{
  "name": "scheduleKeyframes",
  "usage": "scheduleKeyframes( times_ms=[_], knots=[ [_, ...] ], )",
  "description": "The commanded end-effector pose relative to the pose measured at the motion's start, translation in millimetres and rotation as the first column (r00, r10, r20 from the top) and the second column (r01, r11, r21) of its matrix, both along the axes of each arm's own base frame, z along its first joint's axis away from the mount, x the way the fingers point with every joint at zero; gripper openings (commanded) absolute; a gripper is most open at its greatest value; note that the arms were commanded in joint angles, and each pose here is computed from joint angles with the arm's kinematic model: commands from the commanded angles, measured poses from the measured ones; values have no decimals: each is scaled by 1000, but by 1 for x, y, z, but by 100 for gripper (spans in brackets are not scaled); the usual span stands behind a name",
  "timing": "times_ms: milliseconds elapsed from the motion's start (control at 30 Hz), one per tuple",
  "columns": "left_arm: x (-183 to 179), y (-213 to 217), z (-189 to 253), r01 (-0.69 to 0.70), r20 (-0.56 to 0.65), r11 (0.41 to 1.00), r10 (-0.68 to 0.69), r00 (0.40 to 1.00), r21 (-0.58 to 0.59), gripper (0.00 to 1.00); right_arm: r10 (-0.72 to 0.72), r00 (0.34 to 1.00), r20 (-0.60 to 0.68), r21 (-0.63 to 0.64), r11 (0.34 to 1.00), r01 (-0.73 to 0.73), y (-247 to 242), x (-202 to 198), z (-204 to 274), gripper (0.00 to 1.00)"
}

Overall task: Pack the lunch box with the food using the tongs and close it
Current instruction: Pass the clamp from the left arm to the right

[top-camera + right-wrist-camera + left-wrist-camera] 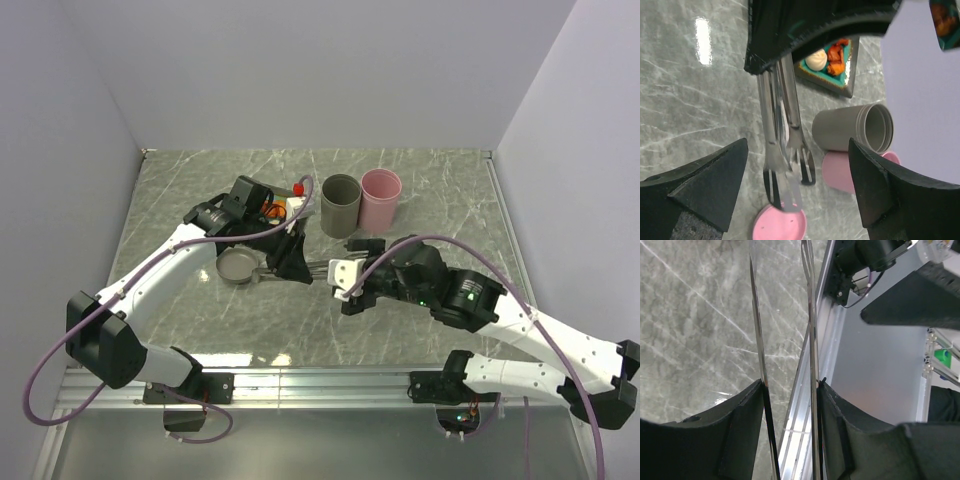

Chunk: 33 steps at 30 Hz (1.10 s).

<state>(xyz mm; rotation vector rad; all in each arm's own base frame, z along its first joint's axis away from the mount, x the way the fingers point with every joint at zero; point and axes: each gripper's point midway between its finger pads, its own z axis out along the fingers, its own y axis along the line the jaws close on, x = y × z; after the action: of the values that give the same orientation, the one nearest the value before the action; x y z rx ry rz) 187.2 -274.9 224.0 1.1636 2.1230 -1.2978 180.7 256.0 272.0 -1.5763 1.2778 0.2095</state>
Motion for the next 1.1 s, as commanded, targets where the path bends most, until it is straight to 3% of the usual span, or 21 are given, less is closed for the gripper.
scheduleKeyframes(
  times_ms=[0,400,1067],
  knots=[
    [-3,-7,27,38,37,995,-34,999,-93,50,14,996,88,28,999,-16,12,5,18,87],
    [-2,-13,40,54,24,988,-51,998,-142,50,74,996,52,-62,996,-70,25,-5,-9,77],
    [-16,-14,49,115,0,975,-117,993,-192,47,75,993,90,-132,989,-63,25,2,-26,48]
  ],
)
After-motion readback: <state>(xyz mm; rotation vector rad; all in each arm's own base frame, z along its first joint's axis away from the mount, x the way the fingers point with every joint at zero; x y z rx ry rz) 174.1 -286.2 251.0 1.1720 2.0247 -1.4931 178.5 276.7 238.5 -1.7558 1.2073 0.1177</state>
